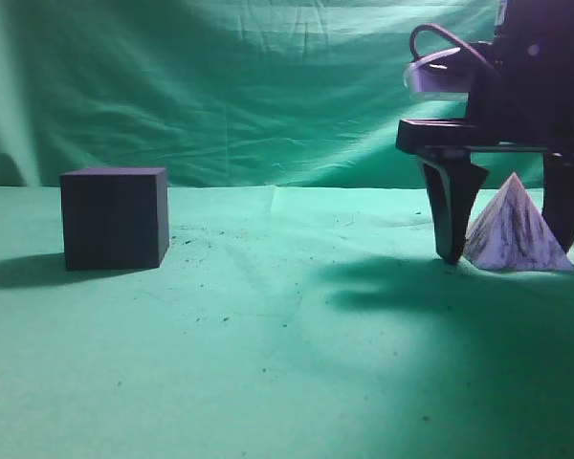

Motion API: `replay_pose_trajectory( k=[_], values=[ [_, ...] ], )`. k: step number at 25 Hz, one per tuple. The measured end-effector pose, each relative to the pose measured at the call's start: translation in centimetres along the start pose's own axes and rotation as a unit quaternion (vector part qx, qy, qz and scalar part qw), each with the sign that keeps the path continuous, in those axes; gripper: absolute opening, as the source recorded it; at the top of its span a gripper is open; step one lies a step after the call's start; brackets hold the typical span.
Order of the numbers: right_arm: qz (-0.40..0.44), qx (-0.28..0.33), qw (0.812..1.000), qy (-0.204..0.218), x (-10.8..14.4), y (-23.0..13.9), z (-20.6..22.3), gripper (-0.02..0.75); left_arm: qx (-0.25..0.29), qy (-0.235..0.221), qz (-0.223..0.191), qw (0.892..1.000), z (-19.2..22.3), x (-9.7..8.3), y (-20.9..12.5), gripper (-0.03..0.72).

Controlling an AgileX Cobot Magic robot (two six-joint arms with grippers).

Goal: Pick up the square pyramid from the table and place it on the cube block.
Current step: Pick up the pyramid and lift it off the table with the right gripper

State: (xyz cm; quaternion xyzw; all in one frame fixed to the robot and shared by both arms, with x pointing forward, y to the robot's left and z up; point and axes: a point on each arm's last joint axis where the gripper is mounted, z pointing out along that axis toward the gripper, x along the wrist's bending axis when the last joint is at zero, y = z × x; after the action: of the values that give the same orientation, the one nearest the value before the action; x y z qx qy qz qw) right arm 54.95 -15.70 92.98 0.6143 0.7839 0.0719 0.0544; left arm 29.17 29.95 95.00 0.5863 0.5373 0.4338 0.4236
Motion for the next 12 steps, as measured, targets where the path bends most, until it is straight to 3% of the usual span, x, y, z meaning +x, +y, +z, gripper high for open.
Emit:
replay_pose_trajectory(
  k=[1,5,12],
  values=[
    [0.001,0.001,1.0,0.0,0.01,0.02,0.05,0.549,0.0,0.0,0.0,1.0,0.0,0.0,0.0,0.0],
    [0.001,0.002,1.0,-0.004,-0.05,0.12,-0.07,0.381,0.0,0.0,0.0,1.0,0.0,0.0,0.0,0.0],
    [-0.009,0.001,1.0,-0.017,-0.17,0.14,-0.37,0.377,0.0,0.0,0.0,1.0,0.0,0.0,0.0,0.0]
  ],
)
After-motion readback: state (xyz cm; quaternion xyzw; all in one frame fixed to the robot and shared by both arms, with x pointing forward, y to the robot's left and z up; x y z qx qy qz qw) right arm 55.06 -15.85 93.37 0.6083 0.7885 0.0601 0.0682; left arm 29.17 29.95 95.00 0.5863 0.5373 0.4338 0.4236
